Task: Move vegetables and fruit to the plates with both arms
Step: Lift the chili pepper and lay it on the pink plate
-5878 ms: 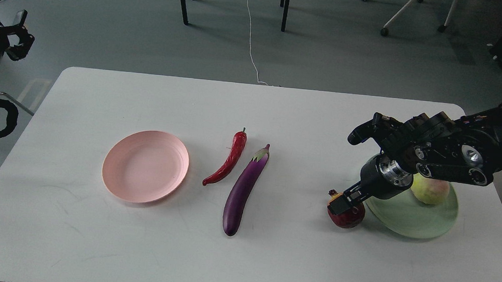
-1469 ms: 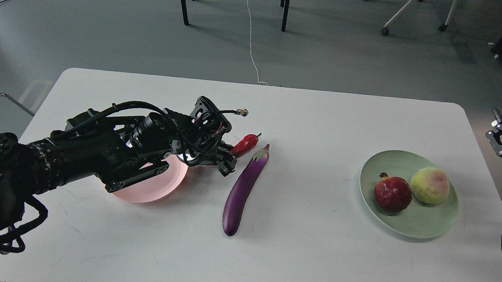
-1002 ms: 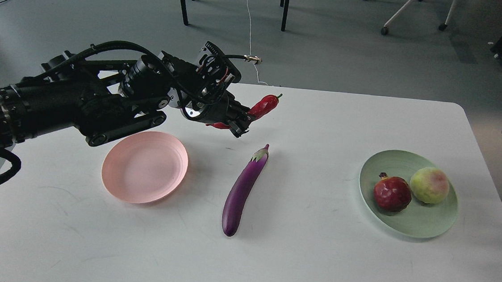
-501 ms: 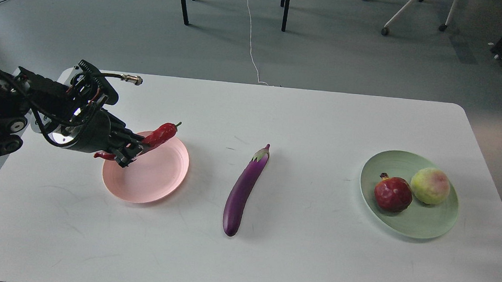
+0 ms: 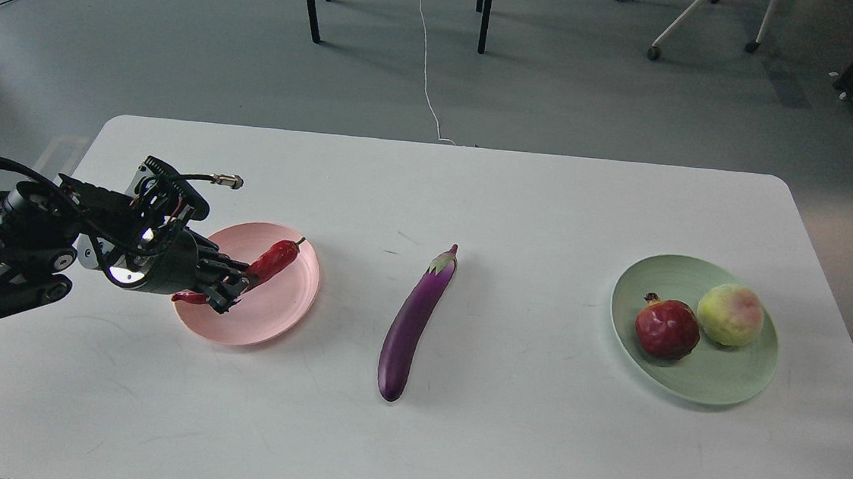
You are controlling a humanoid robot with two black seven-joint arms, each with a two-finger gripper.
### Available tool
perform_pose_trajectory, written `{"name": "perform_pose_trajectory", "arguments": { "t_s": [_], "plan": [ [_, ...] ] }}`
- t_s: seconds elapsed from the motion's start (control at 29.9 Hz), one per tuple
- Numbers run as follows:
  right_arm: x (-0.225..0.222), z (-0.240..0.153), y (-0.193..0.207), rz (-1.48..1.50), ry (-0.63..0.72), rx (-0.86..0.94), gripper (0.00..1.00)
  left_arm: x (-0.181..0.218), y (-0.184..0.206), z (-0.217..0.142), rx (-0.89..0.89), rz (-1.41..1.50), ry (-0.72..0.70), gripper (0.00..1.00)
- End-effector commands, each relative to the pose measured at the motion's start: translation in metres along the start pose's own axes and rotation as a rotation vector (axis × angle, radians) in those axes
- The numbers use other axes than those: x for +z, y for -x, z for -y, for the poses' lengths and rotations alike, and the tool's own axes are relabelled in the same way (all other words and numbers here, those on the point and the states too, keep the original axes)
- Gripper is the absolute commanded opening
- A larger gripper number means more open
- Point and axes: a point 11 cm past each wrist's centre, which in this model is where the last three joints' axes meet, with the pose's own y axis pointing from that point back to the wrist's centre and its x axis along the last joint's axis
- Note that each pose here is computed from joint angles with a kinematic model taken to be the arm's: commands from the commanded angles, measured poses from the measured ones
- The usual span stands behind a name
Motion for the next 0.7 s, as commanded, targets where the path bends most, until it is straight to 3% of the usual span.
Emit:
{"name": "perform_pose_trajectory", "arguments": {
  "t_s": [0.0, 0.13, 0.5, 0.57, 0.67],
  "plan": [
    [-0.013, -0.002, 0.001, -0.022, -0.002, -0.011, 0.99, -0.005, 0.000, 0.002, -0.002, -0.007, -0.015, 0.18],
    [-0.015, -0.002, 0.001, -0.026, -0.006, -0.011, 0.99, -0.011, 0.001, 0.002, 0.008, -0.029, -0.026, 0.46],
    [-0.013, -0.001, 0.006, -0.014, -0.006, -0.024, 0.99, -0.013, -0.021, -0.008, 0.083, -0.034, -0.025, 0.66],
    [-0.013, -0.001, 0.006, -0.014, -0.006, -0.024, 0.99, -0.009, -0.045, -0.016, 0.171, -0.050, -0.001, 0.73],
    [-0.014, -0.001, 0.006, -0.012, -0.010, -0.023, 0.99, 0.022, -0.081, -0.025, 0.275, -0.034, 0.085, 0.74]
  ]
}}
